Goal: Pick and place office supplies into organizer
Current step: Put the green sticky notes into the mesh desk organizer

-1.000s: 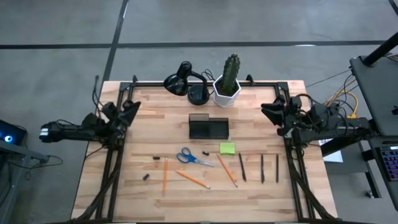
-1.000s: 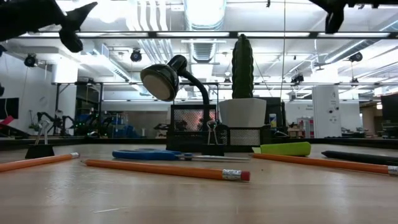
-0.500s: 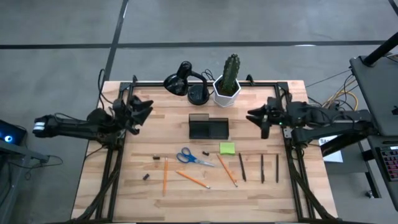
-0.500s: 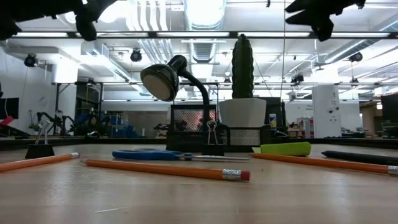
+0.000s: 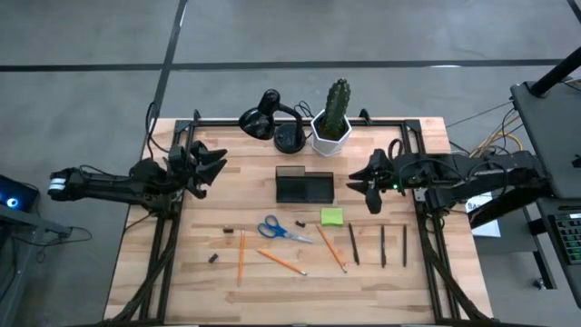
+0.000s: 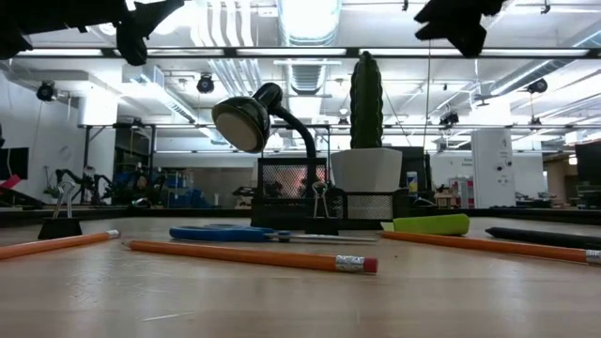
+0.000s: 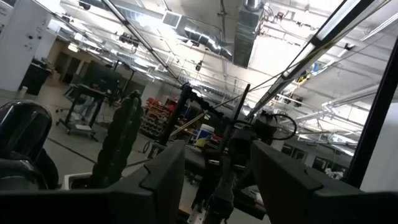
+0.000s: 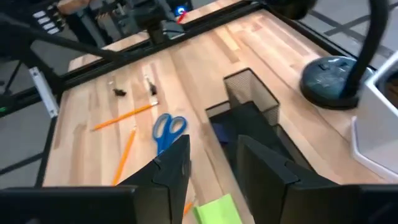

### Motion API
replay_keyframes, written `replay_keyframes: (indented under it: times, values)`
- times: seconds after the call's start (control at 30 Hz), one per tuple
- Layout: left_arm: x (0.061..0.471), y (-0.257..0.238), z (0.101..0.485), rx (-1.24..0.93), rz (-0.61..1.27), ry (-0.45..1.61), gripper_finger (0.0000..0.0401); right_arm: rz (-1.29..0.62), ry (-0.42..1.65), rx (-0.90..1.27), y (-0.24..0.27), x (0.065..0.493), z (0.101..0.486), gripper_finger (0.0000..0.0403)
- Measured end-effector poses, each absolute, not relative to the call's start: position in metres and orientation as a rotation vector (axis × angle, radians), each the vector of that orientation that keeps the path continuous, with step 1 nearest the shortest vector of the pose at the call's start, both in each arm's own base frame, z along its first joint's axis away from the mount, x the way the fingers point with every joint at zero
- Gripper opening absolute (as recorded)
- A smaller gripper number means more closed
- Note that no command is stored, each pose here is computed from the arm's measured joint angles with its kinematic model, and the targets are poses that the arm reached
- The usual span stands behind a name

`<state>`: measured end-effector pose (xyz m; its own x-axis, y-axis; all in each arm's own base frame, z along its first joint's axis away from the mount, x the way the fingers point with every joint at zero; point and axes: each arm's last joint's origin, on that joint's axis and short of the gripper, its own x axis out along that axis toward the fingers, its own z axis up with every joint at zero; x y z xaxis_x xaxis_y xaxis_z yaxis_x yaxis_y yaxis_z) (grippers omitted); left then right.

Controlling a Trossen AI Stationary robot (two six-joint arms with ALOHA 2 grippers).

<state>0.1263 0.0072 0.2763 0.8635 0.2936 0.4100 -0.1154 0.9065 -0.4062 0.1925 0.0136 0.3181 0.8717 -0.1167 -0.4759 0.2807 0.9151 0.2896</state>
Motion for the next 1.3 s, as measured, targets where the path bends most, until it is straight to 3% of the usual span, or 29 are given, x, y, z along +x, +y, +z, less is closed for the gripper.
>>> replay_keyframes:
  times: [0.4,0.63,1.3]
  values:
    - [0.131,0.007,0.271,-0.396,0.227,-0.455,0.0168,-0.154,0.763,0.207,0.040,0.220,0.338,0.0123]
    - [0.137,0.007,0.266,-0.442,0.232,-0.425,0.0168,-0.064,0.810,0.116,0.065,0.240,0.338,0.0123]
    - [0.143,0.007,0.263,-0.438,0.239,-0.393,0.0168,-0.044,1.160,-0.063,0.108,0.287,0.244,0.0116]
